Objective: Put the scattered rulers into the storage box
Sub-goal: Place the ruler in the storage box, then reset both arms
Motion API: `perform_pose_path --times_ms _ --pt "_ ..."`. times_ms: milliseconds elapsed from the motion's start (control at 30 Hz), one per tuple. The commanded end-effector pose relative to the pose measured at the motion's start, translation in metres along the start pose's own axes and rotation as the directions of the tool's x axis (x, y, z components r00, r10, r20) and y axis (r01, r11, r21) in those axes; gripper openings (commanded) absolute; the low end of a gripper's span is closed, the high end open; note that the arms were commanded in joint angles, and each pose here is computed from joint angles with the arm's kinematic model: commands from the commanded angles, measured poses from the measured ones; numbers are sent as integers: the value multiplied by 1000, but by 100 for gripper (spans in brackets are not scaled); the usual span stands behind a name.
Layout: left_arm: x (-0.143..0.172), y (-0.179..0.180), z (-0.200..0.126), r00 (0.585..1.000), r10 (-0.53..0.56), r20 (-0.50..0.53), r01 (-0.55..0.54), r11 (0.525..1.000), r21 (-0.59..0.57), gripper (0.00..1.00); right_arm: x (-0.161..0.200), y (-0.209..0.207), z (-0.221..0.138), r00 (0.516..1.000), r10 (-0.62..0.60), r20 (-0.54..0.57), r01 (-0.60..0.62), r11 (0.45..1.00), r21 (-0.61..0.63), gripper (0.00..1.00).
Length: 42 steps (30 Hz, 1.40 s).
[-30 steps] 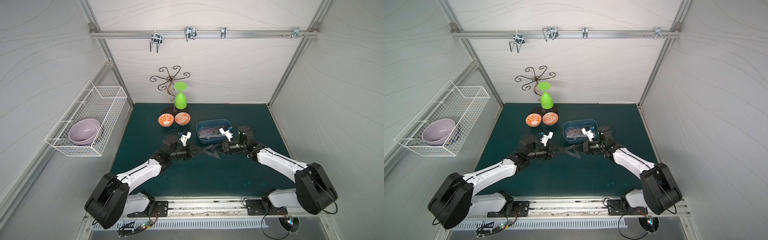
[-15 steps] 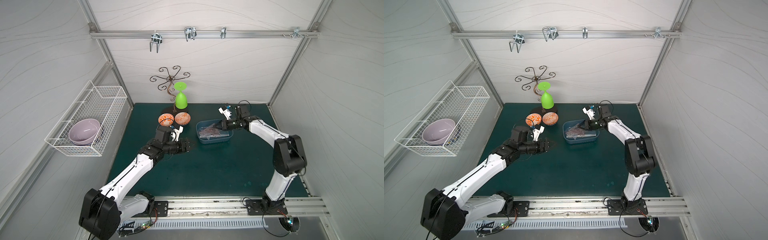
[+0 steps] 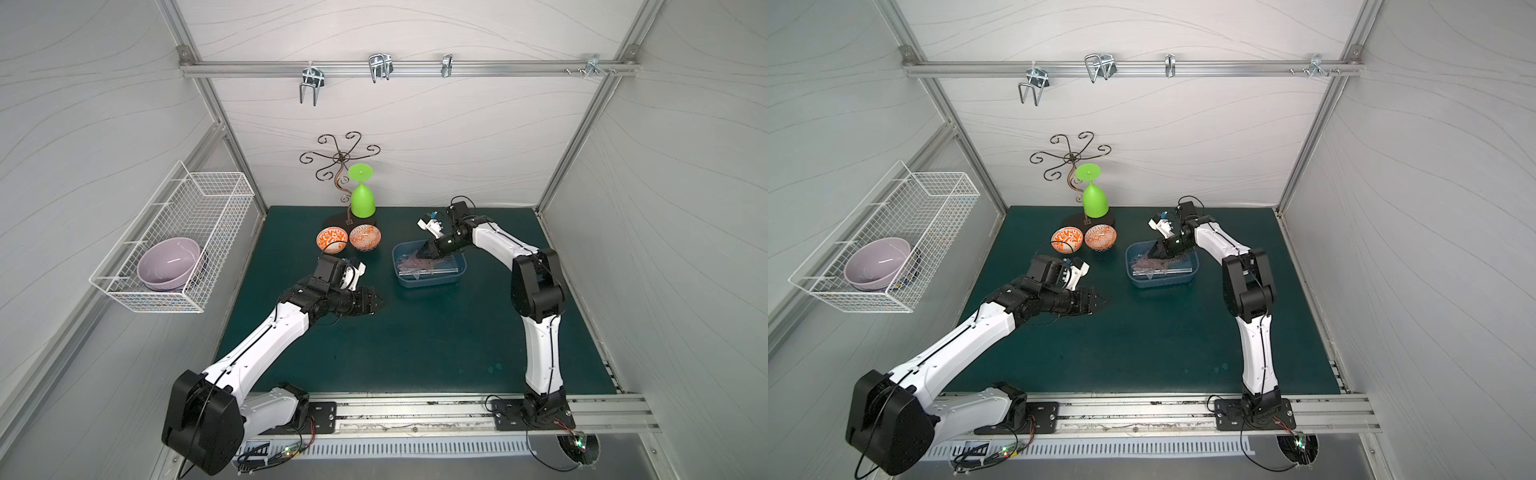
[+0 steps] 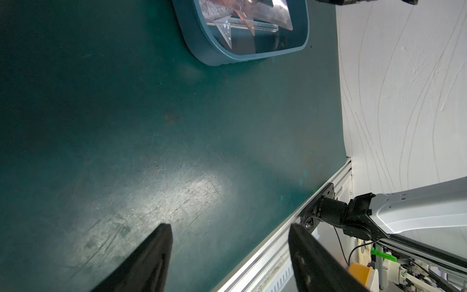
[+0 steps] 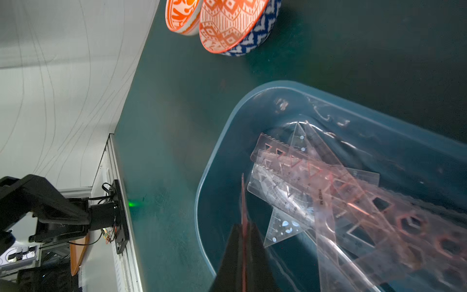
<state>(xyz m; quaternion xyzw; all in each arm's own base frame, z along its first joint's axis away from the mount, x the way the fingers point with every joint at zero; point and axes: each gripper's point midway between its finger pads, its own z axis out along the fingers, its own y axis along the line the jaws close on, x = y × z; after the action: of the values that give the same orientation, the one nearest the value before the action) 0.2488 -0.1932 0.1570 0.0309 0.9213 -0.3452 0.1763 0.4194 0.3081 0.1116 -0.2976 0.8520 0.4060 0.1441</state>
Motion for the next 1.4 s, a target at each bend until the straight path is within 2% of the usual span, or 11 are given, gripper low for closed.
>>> perform_pose_path --times_ms 0,233,467,633,700,800,933,1067,1167,1233,1367 --pt "-17 -4 -8 998 49 43 -48 998 -27 78 11 -6 7 999 10 -45 -10 1000 6 24" --pt "-34 3 -28 977 131 166 -110 985 -129 94 -20 13 -44 997 -46 66 43 998 56 49" --pt "-67 43 -82 839 256 480 -46 913 -406 100 -27 45 -156 913 -181 366 30 924 381 97" --pt "-71 98 -102 636 596 489 -91 688 -720 99 32 12 -233 813 -281 510 -113 783 612 99" --pt "-66 132 -85 663 662 349 -177 592 -786 100 59 -13 -245 798 -319 511 -183 680 710 99" --pt "-63 186 -67 752 541 376 -65 630 -774 99 92 -43 -256 797 -336 502 -263 554 790 99" --pt "-85 199 -56 750 518 411 -75 685 -725 99 127 -69 -245 735 -425 528 -307 485 819 99" --pt "-117 193 -49 674 563 478 -112 717 -688 99 141 -95 -231 681 -399 614 -367 540 758 99" --pt "-135 211 -52 710 473 522 -21 755 -655 98 149 -120 -217 678 -384 627 -388 538 749 99" --pt "-130 219 -44 675 464 575 -14 786 -618 98 144 -122 -200 675 -434 596 -315 561 765 99" --pt "-135 233 -42 675 437 594 37 784 -619 99 134 -139 -192 758 -351 550 -324 529 784 99"
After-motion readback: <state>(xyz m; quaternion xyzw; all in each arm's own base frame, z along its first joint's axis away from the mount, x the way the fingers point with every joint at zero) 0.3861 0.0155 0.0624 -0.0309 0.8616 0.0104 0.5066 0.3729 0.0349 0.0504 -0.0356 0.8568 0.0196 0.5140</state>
